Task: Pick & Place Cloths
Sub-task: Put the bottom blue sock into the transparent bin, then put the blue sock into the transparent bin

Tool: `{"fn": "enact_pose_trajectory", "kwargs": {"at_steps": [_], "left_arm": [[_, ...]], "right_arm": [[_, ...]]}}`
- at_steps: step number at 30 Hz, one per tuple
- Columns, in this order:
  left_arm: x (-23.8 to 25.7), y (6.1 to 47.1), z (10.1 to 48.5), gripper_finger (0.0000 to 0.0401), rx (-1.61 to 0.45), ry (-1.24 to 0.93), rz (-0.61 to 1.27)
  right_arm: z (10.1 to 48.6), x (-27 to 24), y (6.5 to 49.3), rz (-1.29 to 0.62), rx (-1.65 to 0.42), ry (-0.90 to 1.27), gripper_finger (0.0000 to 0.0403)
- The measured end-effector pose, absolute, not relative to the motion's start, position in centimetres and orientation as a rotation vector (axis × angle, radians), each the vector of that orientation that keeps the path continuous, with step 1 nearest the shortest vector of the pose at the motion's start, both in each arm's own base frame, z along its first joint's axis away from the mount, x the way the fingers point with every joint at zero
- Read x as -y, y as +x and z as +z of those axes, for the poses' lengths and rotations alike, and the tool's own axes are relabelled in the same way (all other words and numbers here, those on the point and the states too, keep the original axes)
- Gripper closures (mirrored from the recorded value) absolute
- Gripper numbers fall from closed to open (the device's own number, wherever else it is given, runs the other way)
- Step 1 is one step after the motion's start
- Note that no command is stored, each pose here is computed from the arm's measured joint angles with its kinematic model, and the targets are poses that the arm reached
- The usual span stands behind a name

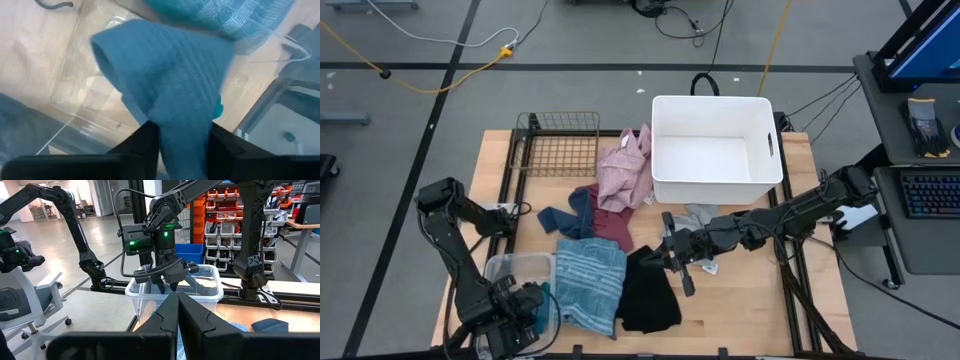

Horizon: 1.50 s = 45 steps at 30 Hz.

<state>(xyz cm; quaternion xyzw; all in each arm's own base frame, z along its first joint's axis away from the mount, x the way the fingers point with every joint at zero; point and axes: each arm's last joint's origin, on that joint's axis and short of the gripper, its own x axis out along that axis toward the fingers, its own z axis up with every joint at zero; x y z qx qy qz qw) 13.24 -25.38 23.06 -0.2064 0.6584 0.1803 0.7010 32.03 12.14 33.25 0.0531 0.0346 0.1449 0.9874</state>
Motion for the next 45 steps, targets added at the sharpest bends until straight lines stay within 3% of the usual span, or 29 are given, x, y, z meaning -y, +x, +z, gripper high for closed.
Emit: {"fn": "enact_pose_trajectory", "kwargs": {"at_steps": [6,12,18,27,32,45], "left_arm": [[25.2,13.0,23.8,0.0215,-1.512,-0.481,0.365],[24.4,12.8,27.5,0.0208,-1.408,-0.606,0.301],[22.8,12.9,31.3,0.0245,-1.105,-0.659,0.277],[20.2,14.6,33.7,0.0339,-0.775,-0.616,0.325],[18.2,17.1,33.7,0.0395,-0.772,-0.606,0.405],[10.6,22.8,33.4,0.0385,-0.927,-0.564,0.513]], "right_arm": [[33.3,-12.1,32.0,0.291,-0.07,0.107,0.0403],[33.3,-12.1,32.0,0.292,-0.07,0.107,0.0403],[33.3,-12.1,32.0,0.292,-0.07,0.107,0.0403],[33.3,-12.1,32.0,0.292,-0.068,0.095,0.0403],[33.2,-12.1,32.0,0.295,-0.061,0.015,0.0403],[35.2,-11.2,26.7,0.326,-0.058,-0.021,0.0403]]}}
